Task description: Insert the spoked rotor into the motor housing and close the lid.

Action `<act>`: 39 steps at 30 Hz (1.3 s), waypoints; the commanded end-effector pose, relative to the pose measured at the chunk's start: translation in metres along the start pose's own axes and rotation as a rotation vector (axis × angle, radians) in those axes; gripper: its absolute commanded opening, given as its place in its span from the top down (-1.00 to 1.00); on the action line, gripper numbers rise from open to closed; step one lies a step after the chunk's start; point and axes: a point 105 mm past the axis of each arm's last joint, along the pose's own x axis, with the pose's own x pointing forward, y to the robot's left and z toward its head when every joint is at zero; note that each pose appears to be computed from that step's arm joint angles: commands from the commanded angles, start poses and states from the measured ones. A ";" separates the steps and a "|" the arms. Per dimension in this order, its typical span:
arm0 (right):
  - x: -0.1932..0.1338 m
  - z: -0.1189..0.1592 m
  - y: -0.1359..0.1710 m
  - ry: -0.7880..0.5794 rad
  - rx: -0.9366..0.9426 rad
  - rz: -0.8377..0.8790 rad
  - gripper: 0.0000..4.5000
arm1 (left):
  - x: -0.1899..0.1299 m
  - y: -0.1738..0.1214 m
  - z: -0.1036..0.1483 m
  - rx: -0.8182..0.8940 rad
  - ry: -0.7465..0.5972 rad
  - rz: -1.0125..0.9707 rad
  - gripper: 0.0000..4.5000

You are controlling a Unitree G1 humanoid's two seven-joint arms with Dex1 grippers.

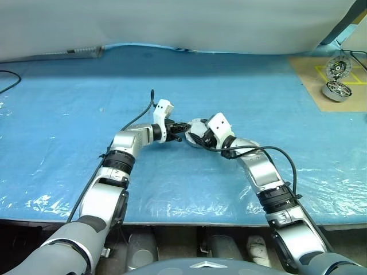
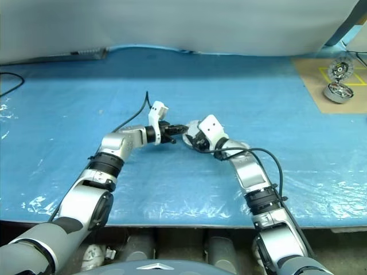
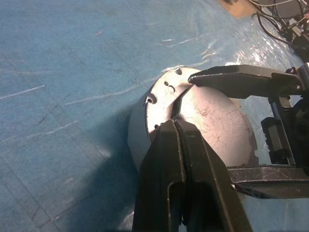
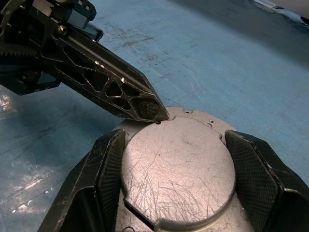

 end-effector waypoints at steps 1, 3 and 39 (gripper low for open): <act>0.000 -0.022 0.006 0.078 0.029 0.018 -0.64 | 0.004 -0.007 -0.002 0.011 0.023 -0.029 1.00; 0.001 -0.021 0.005 0.071 0.031 0.014 -0.91 | 0.005 -0.008 -0.003 0.012 0.025 -0.033 1.00; -0.042 -0.020 -0.017 -0.021 0.834 -0.176 -0.99 | 0.008 -0.015 -0.006 0.019 0.038 -0.072 1.00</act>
